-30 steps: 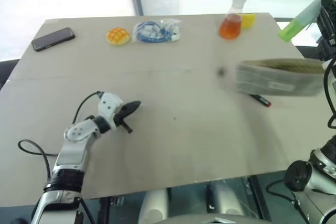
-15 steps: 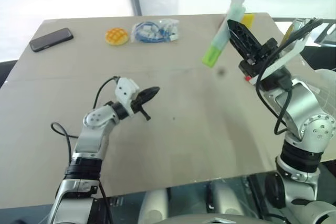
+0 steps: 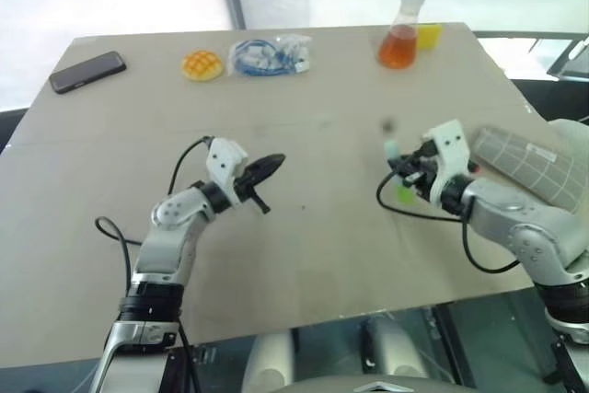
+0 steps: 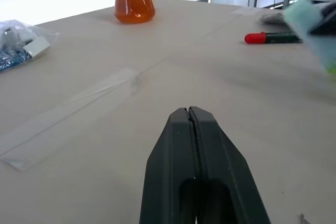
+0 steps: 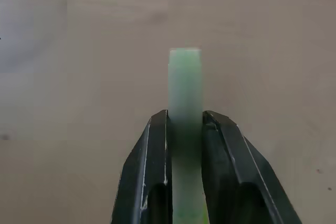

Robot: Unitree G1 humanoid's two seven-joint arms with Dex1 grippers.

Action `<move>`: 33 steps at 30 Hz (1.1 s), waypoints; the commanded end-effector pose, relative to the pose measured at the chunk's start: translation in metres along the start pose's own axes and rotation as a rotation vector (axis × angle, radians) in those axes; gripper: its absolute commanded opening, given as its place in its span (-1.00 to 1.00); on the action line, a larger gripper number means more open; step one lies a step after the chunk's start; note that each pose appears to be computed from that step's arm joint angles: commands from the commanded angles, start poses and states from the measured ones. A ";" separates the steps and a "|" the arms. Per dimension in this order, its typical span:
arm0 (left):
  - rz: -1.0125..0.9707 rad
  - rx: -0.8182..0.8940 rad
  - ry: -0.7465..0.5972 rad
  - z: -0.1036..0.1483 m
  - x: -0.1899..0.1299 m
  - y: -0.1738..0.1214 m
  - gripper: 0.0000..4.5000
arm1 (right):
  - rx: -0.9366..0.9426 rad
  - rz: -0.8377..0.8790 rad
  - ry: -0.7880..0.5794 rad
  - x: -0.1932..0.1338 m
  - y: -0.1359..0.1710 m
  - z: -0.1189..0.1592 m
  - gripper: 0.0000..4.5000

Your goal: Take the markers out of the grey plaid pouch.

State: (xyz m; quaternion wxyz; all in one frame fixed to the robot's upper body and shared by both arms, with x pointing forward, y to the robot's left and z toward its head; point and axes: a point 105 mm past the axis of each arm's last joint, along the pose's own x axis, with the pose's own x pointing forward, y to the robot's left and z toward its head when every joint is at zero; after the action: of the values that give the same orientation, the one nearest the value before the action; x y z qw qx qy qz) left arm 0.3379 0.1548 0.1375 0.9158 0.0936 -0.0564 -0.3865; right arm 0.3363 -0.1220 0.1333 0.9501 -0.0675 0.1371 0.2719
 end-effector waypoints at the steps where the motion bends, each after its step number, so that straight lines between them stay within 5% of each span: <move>1: 0.004 0.034 -0.044 0.018 0.001 0.000 -1.00 | -0.155 -0.037 -0.062 -0.004 -0.010 0.019 0.11; 7: 0.017 0.032 -0.038 0.019 -0.003 -0.002 -1.00 | -0.373 -0.163 -0.111 -0.049 -0.043 0.043 0.11; 12: 0.021 0.030 -0.035 0.019 -0.003 -0.005 -1.00 | -0.741 -0.439 0.182 -0.096 -0.118 0.014 0.11; 16: 0.014 0.037 -0.033 0.019 -0.002 -0.005 -1.00 | -0.811 -0.499 0.361 -0.117 -0.150 -0.017 0.11; 22: 0.011 0.035 -0.033 0.020 -0.002 -0.006 -1.00 | -0.791 -0.508 0.403 -0.110 -0.164 -0.043 0.11; 33: 0.008 0.035 -0.020 0.016 -0.004 -0.006 -1.00 | -0.833 -0.544 0.385 -0.072 -0.179 -0.047 0.11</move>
State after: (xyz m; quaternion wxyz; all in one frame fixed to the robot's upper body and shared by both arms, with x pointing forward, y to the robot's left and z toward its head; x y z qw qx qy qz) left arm 0.3304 0.1540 0.1393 0.9200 0.0934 -0.0487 -0.3776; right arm 0.3595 -0.3127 0.1161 0.8465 -0.5020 0.1719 0.0446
